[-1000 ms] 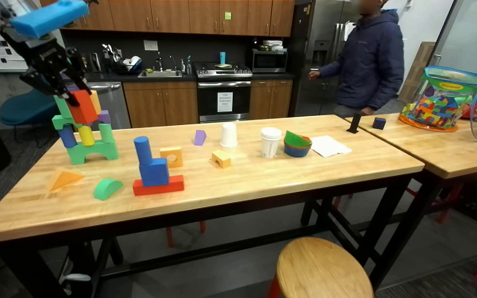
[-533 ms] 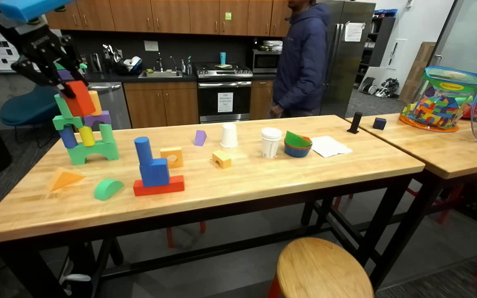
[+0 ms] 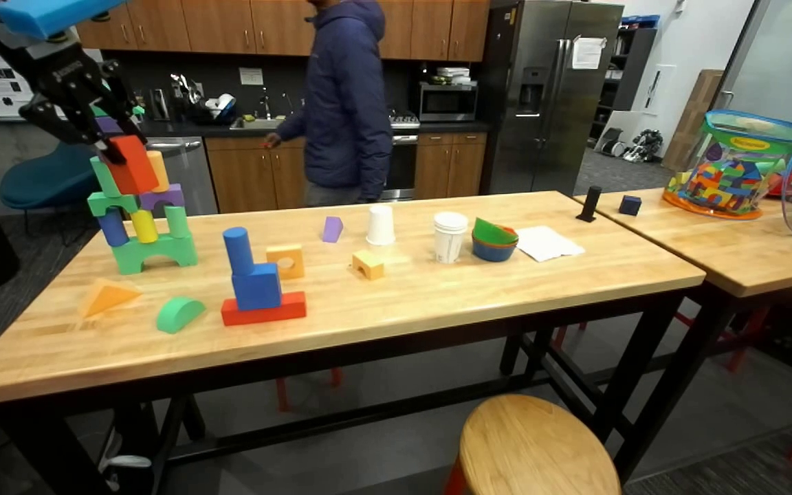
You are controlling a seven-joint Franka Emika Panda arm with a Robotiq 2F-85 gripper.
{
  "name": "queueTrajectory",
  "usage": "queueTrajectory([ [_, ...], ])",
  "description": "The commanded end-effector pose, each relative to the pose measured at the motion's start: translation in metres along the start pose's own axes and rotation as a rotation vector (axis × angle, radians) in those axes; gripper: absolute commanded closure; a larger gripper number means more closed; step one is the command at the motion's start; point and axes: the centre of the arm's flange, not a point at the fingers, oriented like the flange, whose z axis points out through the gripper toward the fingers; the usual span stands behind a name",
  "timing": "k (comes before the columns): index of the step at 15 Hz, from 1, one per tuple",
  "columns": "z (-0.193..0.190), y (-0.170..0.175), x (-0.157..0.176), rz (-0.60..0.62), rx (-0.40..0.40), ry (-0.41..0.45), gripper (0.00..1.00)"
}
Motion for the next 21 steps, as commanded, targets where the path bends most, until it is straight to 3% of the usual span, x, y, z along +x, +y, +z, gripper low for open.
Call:
queueTrajectory([
  [1,-0.003,0.013,-0.008,0.009,-0.015,-0.018,0.81],
  [11,-0.015,0.035,-0.063,-0.022,-0.081,-0.06,0.81],
  [21,0.005,0.042,-0.1,-0.328,-0.121,-0.068,0.81],
])
